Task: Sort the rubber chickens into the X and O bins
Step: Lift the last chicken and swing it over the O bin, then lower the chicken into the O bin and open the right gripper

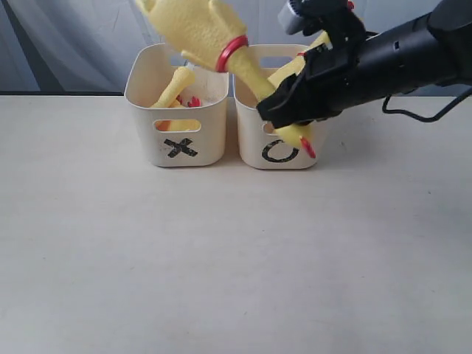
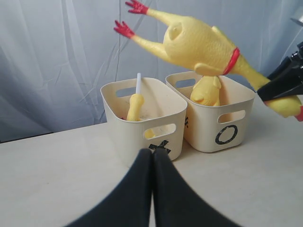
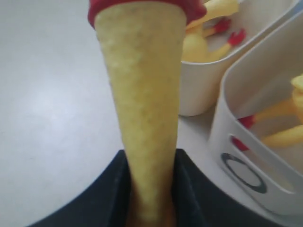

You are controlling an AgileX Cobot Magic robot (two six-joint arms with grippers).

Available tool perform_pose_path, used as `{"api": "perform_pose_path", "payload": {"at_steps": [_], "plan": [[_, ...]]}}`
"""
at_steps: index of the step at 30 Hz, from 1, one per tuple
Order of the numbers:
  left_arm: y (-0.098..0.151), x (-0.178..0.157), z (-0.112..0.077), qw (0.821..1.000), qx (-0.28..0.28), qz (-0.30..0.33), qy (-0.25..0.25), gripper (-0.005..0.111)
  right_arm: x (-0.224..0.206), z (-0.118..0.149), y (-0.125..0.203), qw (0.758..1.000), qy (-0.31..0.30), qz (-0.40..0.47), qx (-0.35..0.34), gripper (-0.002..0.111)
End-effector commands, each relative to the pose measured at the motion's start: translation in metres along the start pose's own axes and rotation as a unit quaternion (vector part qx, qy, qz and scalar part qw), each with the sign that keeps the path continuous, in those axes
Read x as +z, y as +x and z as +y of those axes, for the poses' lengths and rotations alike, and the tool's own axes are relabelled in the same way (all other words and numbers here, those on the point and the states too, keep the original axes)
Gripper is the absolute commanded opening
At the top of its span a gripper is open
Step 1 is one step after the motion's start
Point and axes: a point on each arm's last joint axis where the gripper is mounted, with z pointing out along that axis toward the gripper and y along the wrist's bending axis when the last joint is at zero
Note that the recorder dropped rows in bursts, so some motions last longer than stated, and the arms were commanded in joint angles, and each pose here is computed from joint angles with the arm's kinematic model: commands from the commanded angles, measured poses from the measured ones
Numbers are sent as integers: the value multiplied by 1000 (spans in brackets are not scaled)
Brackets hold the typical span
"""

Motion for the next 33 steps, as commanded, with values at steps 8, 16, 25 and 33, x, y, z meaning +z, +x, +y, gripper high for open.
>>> {"api": "perform_pose_path", "payload": {"at_steps": [8,16,25,33], "plan": [[2,-1,0,1000,2,0,-1,0,-28,-49,18,983,142,43,109,-1],[2,-1,0,1000,2,0,-1,0,-29,-53,24,978,169,74,101,-1],[2,-1,0,1000,2,0,-1,0,-8,-64,37,975,171,94,109,-1],[2,-1,0,1000,2,0,-1,0,7,-74,44,971,187,88,118,-1]]}}
